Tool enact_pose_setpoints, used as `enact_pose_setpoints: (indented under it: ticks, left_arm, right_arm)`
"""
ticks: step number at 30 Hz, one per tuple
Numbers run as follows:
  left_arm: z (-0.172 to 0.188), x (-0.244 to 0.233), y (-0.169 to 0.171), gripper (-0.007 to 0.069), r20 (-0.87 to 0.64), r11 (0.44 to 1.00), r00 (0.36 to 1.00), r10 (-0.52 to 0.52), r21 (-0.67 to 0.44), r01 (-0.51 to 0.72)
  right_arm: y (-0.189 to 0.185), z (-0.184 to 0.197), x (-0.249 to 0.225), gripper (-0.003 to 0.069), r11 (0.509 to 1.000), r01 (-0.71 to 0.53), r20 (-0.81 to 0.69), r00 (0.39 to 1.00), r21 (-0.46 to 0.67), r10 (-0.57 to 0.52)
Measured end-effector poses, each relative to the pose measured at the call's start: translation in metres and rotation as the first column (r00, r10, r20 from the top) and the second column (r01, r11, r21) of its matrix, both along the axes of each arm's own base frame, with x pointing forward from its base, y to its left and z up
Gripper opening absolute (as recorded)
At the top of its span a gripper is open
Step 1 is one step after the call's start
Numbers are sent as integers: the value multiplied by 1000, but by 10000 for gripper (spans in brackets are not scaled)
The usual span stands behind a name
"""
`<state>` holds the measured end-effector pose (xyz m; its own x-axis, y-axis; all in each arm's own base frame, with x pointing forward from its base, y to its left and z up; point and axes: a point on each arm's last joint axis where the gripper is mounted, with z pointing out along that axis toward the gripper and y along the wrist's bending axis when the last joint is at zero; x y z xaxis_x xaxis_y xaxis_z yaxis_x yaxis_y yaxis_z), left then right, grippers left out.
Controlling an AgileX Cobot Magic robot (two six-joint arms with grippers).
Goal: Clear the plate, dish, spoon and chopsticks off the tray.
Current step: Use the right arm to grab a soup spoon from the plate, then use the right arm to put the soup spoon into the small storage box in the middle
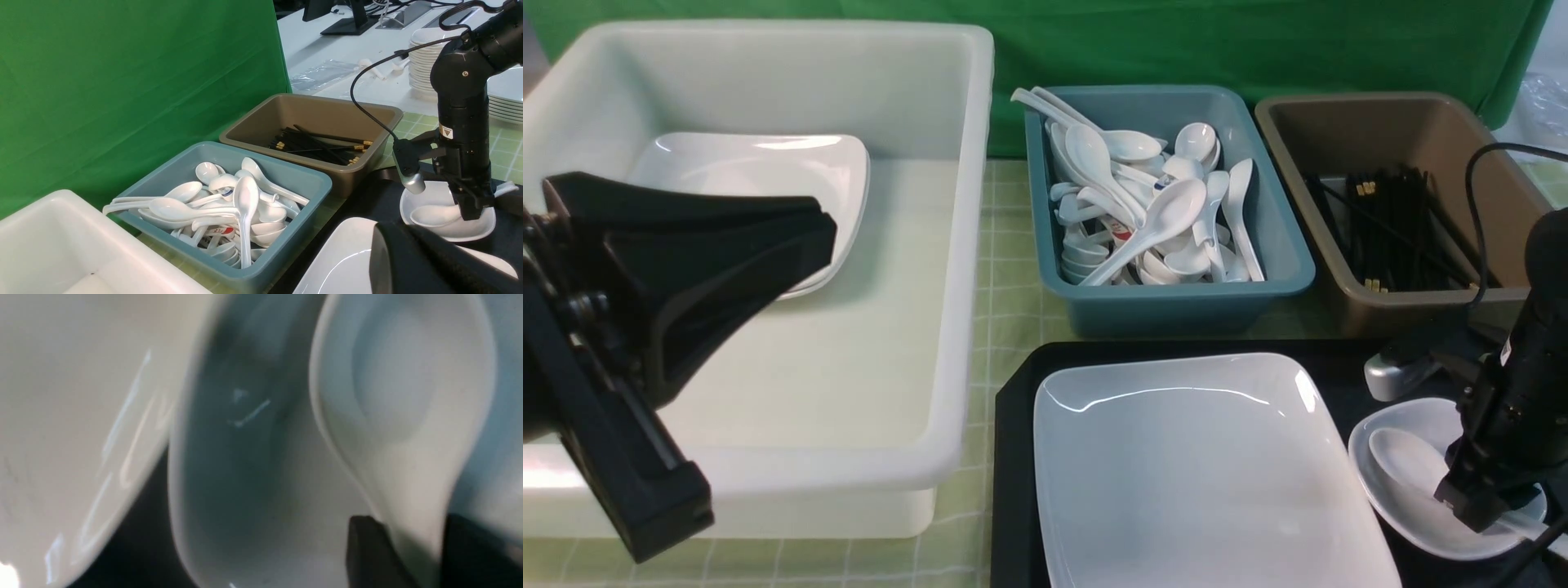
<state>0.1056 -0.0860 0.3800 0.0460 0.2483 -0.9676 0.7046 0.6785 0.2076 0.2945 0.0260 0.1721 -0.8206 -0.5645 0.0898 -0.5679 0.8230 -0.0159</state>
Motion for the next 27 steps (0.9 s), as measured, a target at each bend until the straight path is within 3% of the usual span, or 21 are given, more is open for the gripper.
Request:
enact_pose_setpoints:
  ticks: [1,7,11,13,14,17,19,20,23,26,27]
  left_arm:
    - [0,0,0,6,0,1000,1000,0,0,0]
    - [0,0,0,6,2,1000,1000,3,-2,-3]
    - [3,2,1,6,23,999,999,26,-20,-25]
    - [4,2,2,6,30,999,999,34,-26,-33]
    - [4,3,2,6,32,999,999,35,-27,-34]
    - [4,3,2,6,37,999,998,41,-32,-40]
    - [5,3,2,6,37,999,998,42,-33,-41]
    - [5,3,2,6,37,999,998,42,-33,-41]
    - [5,3,2,6,37,999,998,42,-33,-41]
    - [4,3,2,6,36,999,998,42,-32,-41]
    - [4,3,2,6,34,999,999,40,-31,-39]
  right_arm:
    - [3,3,-2,165,1000,-2,2,1000,-4,2]
    - [34,53,-9,171,999,-44,63,997,12,43]
    - [66,106,-11,171,986,-53,278,961,161,6]
    - [82,129,1,171,951,-48,435,896,304,-94]
    - [83,133,3,171,946,-50,452,886,320,-106]
    - [100,147,44,171,849,-24,606,711,528,-357]
    - [103,144,57,171,822,-25,614,678,568,-404]
    - [107,136,75,174,795,-4,629,614,607,-477]
    - [114,116,104,269,769,10,633,563,639,-532]
    - [119,101,119,433,766,41,605,586,641,-538]
    - [118,98,120,504,775,64,580,625,629,-523]
